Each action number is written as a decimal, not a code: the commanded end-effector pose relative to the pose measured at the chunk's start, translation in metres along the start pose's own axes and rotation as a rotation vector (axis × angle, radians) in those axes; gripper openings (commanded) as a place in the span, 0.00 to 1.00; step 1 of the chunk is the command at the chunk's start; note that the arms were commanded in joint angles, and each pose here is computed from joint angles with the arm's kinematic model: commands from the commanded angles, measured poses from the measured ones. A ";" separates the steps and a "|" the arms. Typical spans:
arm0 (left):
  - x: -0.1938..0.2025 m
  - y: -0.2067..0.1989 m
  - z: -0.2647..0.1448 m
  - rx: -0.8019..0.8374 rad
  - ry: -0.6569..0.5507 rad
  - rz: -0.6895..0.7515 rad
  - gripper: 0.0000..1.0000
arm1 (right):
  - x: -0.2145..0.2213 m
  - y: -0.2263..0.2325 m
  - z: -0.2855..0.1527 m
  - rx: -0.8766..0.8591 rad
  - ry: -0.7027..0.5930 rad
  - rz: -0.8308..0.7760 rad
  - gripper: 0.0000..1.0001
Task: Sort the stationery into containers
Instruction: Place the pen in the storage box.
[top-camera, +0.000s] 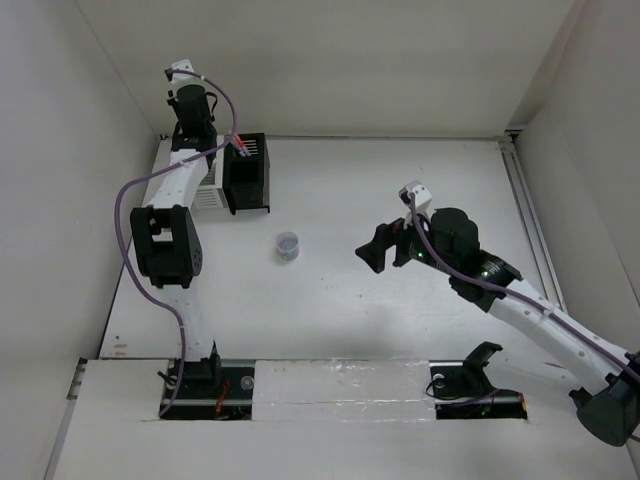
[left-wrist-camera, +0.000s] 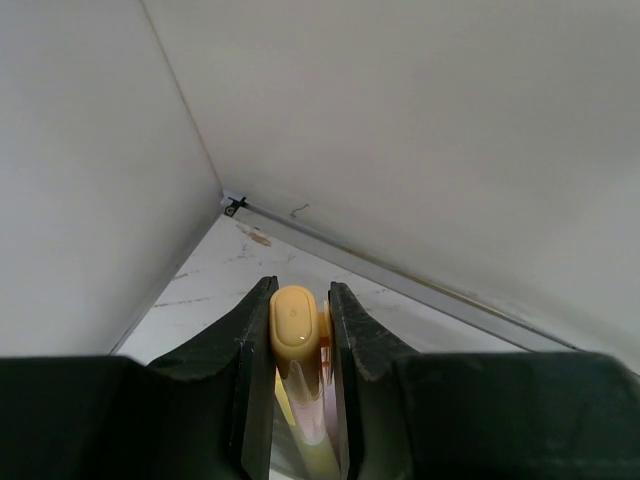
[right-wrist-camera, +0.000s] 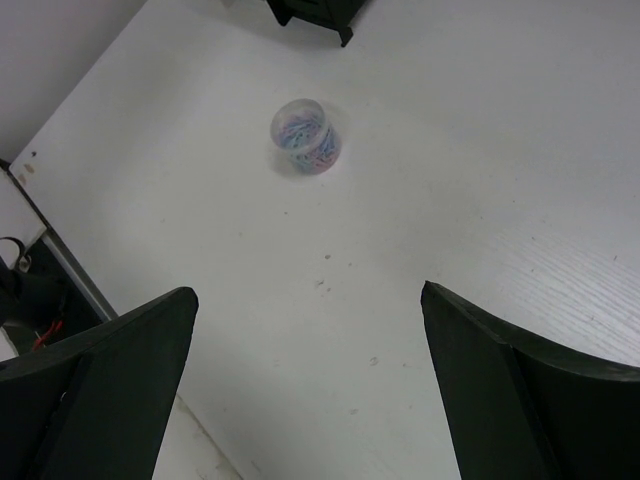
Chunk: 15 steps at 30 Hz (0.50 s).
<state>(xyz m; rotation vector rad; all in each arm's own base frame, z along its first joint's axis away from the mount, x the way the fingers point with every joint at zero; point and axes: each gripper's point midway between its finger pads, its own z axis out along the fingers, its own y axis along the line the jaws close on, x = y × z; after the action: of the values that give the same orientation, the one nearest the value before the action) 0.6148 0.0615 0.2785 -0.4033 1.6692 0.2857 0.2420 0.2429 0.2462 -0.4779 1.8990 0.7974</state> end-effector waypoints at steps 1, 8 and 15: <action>-0.031 0.007 0.003 -0.015 -0.112 -0.039 0.00 | -0.014 0.009 0.002 -0.047 -0.040 -0.030 1.00; 0.004 0.009 0.015 0.009 -0.048 -0.055 0.00 | -0.013 0.006 0.009 -0.035 -0.032 -0.028 1.00; 0.016 -0.002 0.014 0.069 -0.018 -0.080 0.00 | -0.014 0.007 0.014 -0.043 -0.027 -0.028 1.00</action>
<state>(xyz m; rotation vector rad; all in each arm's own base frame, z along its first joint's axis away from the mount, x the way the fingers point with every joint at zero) 0.6234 0.0696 0.2491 -0.4134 1.6851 0.2294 0.2483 0.2509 0.2264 -0.5033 1.9537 0.7910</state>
